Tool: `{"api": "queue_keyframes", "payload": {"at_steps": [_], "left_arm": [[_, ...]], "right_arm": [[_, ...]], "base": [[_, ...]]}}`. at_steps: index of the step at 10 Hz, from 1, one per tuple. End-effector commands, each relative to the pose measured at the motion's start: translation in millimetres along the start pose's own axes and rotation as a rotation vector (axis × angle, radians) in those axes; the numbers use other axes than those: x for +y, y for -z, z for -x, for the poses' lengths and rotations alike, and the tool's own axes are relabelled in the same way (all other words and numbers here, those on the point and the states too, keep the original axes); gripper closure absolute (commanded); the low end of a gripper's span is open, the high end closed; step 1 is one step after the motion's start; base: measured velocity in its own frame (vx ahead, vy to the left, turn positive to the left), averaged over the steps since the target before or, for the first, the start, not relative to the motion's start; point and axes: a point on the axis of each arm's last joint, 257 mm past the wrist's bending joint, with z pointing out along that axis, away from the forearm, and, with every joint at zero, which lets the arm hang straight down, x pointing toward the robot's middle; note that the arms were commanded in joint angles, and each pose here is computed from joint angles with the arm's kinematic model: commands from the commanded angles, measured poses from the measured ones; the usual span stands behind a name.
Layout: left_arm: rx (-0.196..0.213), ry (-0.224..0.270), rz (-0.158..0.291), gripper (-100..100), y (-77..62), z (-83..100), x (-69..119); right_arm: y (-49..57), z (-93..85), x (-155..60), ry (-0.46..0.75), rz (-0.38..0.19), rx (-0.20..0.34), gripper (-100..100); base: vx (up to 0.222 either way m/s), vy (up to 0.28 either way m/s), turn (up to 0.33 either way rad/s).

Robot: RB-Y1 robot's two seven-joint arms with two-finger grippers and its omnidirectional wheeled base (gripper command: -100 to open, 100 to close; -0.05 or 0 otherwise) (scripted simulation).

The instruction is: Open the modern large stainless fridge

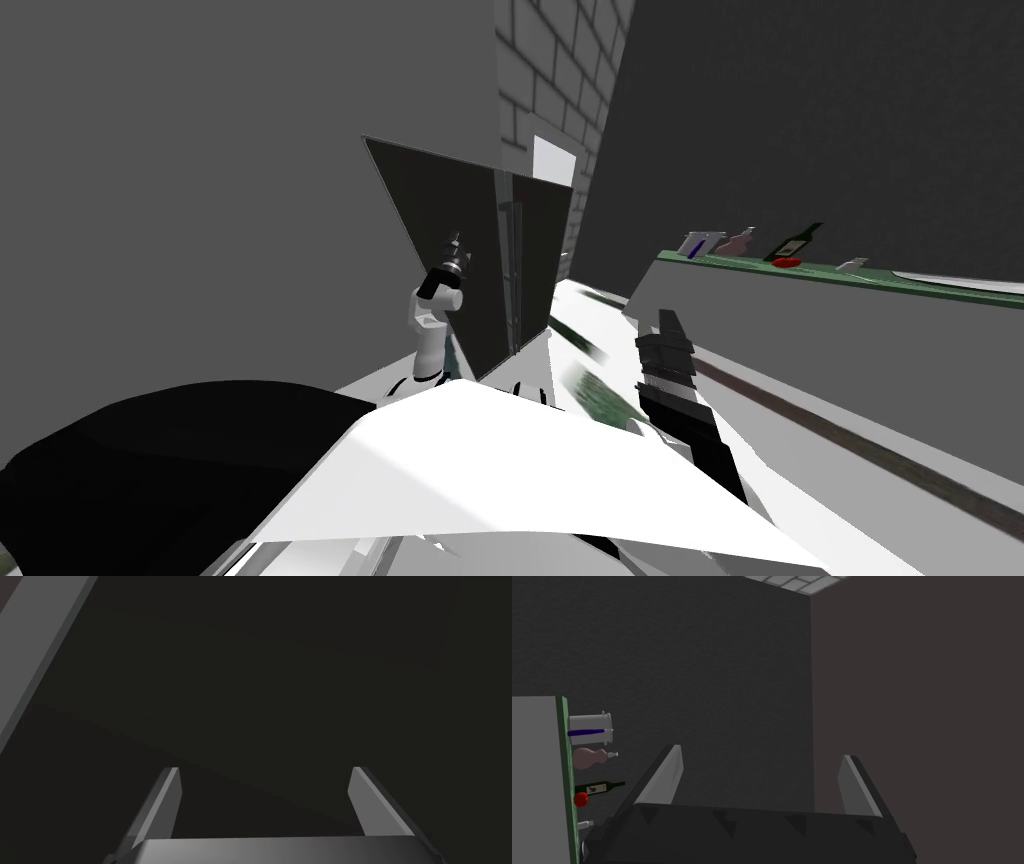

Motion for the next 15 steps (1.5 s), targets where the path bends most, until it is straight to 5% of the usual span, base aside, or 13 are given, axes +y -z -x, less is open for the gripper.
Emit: {"api": "queue_keyframes", "payload": {"at_steps": [1, 4, 5, 10, 11, 14, 15], "left_arm": [[-0.003, -0.001, -0.047, -100, -7.1, 1.7, -26.4], [-0.027, 0.035, -0.020, -100, -18.5, 5.5, -31.7], [-0.057, 0.061, 0.024, -100, -22.9, 15.6, -23.6], [-0.048, 0.075, 0.009, -100, -29.0, 8.1, -37.0], [-0.078, 0.108, 0.063, -100, -33.7, 15.9, -27.9], [-0.066, 0.118, 0.038, -100, -38.3, 9.3, -42.1], [-0.092, 0.154, 0.088, -100, -42.6, 15.1, -34.3]], "right_arm": [[0.0, 0.0, 0, 0.000, 0.000, 0.000, 0], [0.0, 0.0, 0, 0.000, 0.000, 0.000, 0], [0.0, 0.0, 0, 0.000, 0.000, 0.000, 0], [0.0, 0.0, 0, 0.000, 0.000, 0.000, 0], [0.0, 0.0, 0, 0.000, 0.000, 0.000, 0], [0.1, 0.1, 0, 0.000, 0.000, 0.000, 0], [0.0, 0.0, 0, 0.000, 0.000, 0.000, 0]], "base": [[0.014, 0.003, -0.024], [0.005, -0.041, 0.049], [0.013, -0.056, 0.061], [0.003, -0.009, 0.010], [0.021, -0.033, 0.056], [0.031, -0.024, 0.025], [0.012, -0.013, 0.060]]}}
